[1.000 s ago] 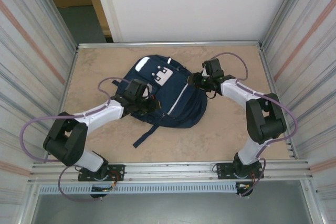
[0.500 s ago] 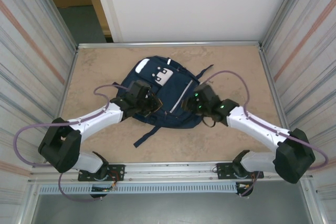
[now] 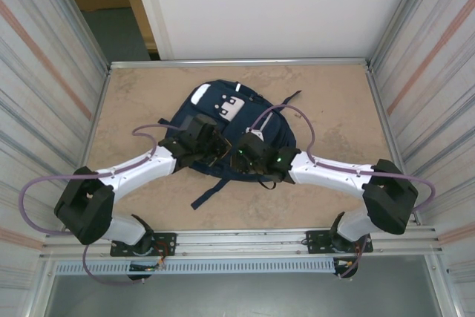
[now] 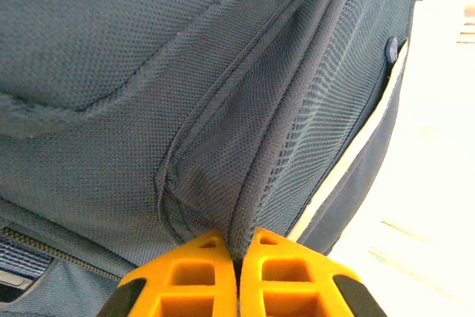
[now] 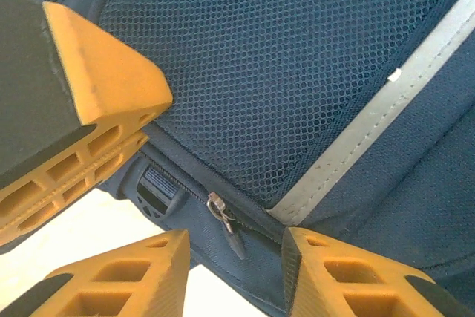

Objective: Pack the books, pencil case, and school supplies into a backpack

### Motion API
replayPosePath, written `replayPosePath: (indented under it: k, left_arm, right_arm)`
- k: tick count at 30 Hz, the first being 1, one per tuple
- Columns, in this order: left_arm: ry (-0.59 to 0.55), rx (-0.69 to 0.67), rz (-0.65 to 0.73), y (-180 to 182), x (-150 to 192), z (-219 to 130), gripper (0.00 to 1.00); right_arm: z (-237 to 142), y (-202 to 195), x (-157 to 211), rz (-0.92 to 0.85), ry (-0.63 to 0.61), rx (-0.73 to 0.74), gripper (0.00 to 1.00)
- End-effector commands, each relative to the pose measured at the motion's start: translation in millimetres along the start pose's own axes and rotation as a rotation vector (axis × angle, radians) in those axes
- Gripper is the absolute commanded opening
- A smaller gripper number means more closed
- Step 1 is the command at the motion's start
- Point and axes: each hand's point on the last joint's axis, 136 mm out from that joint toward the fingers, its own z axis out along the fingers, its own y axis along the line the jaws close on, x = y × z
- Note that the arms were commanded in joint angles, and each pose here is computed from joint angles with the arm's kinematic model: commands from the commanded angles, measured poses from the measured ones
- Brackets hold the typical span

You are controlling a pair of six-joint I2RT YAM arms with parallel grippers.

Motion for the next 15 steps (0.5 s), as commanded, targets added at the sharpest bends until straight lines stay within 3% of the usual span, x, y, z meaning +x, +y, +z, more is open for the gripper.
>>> replayPosePath:
  k: [1, 8, 15]
  left_arm:
    - [-0.04, 0.158, -0.023, -53.5, -9.1, -18.4, 0.03]
    - [-0.053, 0.179, -0.044, -57.4, -12.3, -14.6, 0.02]
    - [-0.117, 0.183, -0.022, -59.9, -23.9, -18.5, 0.02]
  right_arm:
    - [5.1, 6.8, -13.3, -0.013, -0.066, 0.016, 0.37]
    - [1.8, -16.4, -7.3, 0.03, -0.082, 0.169, 0.27]
    - [-17.3, -6.4, -9.0, -0.003, -0.145, 0.121, 0.2]
